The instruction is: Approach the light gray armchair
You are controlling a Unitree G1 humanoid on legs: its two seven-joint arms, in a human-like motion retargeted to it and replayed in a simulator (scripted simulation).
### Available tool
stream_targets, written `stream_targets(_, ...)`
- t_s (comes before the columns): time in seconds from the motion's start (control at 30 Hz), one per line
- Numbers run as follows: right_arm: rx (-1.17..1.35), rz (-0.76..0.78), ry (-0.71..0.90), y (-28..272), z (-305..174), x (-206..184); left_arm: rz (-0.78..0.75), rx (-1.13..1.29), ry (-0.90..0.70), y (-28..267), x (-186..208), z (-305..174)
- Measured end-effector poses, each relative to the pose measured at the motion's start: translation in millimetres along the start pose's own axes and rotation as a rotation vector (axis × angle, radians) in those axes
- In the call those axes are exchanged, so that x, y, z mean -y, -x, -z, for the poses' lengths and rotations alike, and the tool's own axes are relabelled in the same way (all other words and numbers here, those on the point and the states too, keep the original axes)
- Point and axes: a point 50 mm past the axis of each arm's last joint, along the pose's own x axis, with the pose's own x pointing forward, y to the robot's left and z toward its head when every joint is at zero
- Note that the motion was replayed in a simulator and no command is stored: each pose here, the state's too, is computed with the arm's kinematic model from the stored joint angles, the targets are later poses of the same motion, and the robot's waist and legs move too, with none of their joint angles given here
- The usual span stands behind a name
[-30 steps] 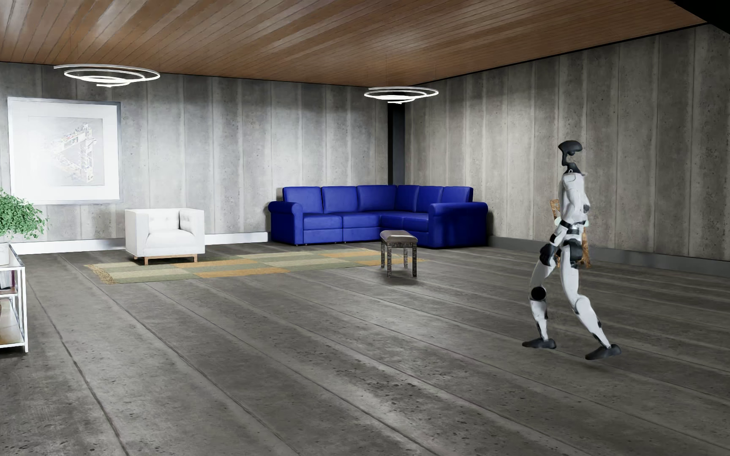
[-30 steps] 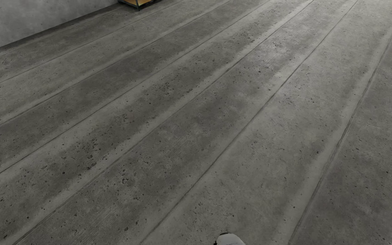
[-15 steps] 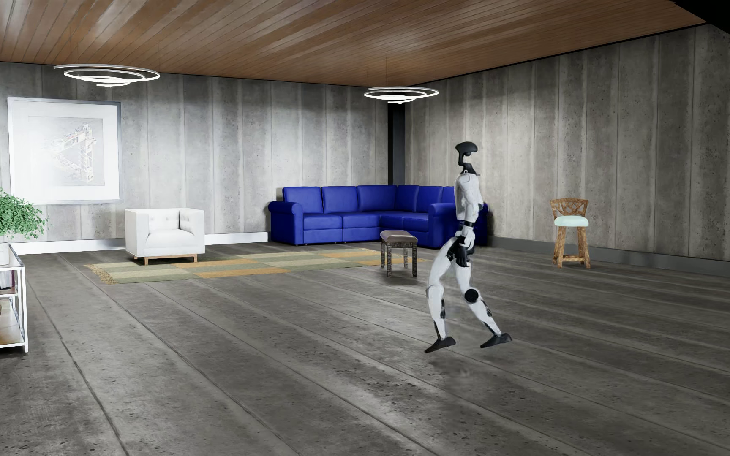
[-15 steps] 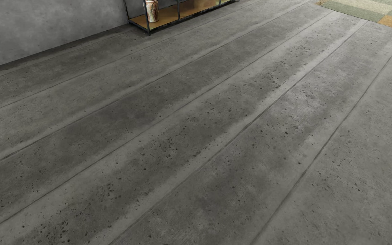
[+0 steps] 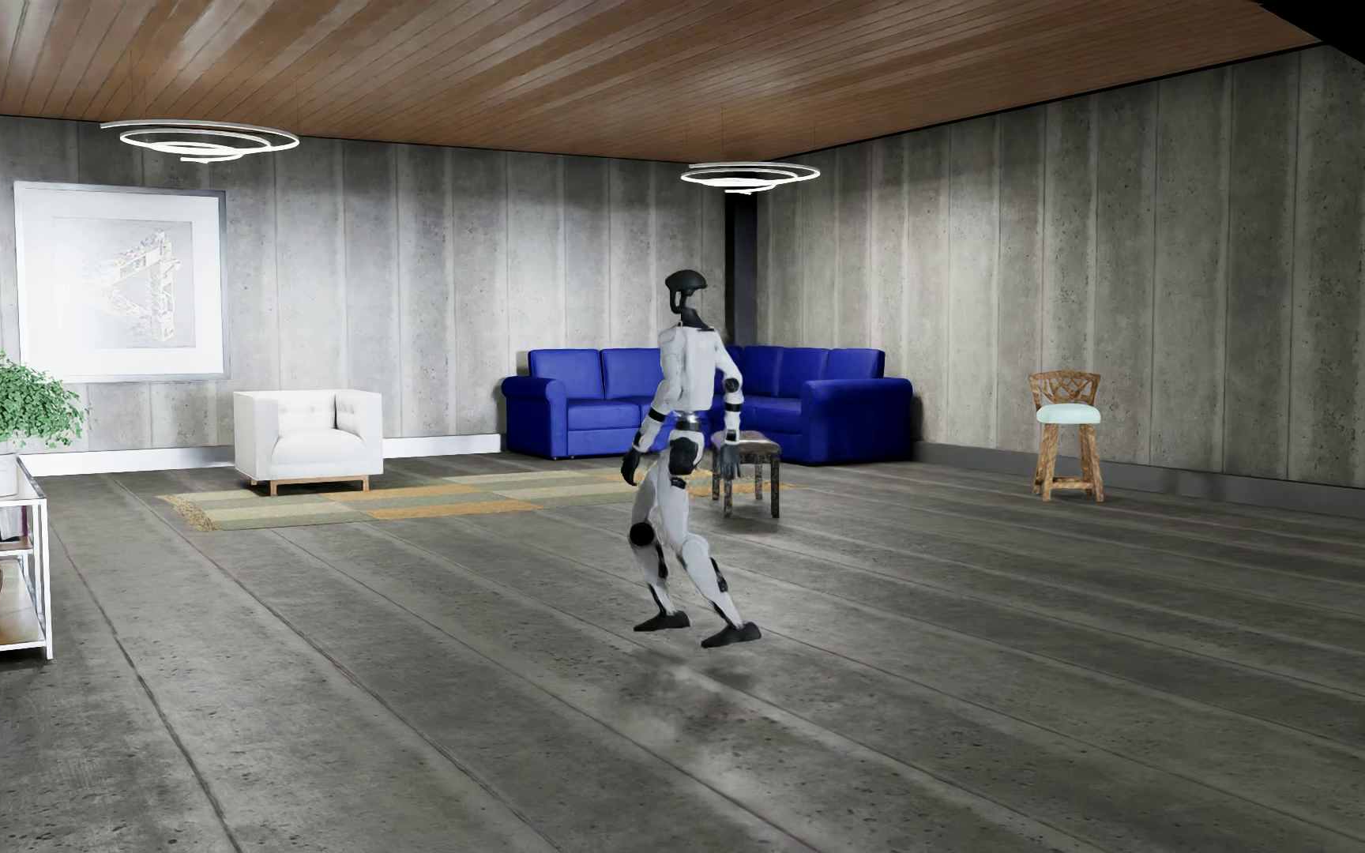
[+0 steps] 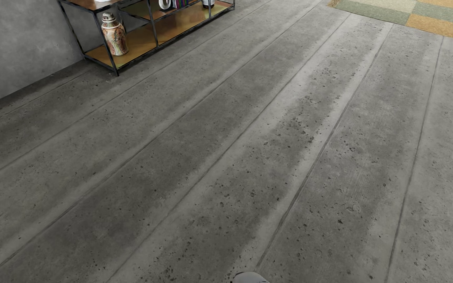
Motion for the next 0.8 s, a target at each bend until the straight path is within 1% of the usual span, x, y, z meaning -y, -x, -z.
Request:
stream_targets(0.07,-0.081,-0.011,0.004,5,24,-4,-0.065,0.112,0.007,-5,-23,-33)
stream_targets(0.13,-0.150,-0.019,0.002,9,42,-8,-0.101,0.160,0.027,-6,-34,-47)
stream_targets(0.17,-0.180,-0.027,0.021,10,49,-8,-0.104,0.133,0.056,-5,-31,-38)
stream_targets(0.2,-0.190,-0.020,-0.002,11,51,-8,-0.088,0.077,0.083,-6,-22,-24)
stream_targets(0.23,-0.183,-0.019,0.013,8,45,-6,-0.060,-0.019,0.093,-5,-9,0)
stream_targets(0.3,-0.047,-0.022,0.048,-3,5,-4,0.013,-0.167,0.025,2,9,36)
stream_targets(0.33,0.039,-0.018,0.030,-5,-17,-4,0.063,-0.227,-0.020,9,21,53)
stream_targets(0.37,0.136,-0.005,0.014,-6,-44,0,0.085,-0.298,0.000,20,32,74)
stream_targets(0.43,0.289,0.016,-0.005,-4,-86,6,0.155,-0.373,-0.019,38,54,98)
stream_targets(0.53,0.503,0.064,0.018,11,-142,26,0.217,-0.415,0.014,57,82,113)
stream_targets(0.6,0.612,0.109,0.014,25,-164,41,0.221,-0.421,0.032,57,86,112)
stream_targets(0.63,0.627,0.119,0.004,27,-167,44,0.208,-0.414,0.037,55,82,111)
stream_targets(0.67,0.597,0.111,-0.011,23,-160,41,0.196,-0.419,0.029,54,77,112)
stream_targets(0.73,0.448,0.073,-0.042,7,-125,25,0.166,-0.424,0.016,48,64,111)
stream_targets(0.8,0.312,0.028,-0.008,-5,-98,11,0.111,-0.375,-0.007,32,40,95)
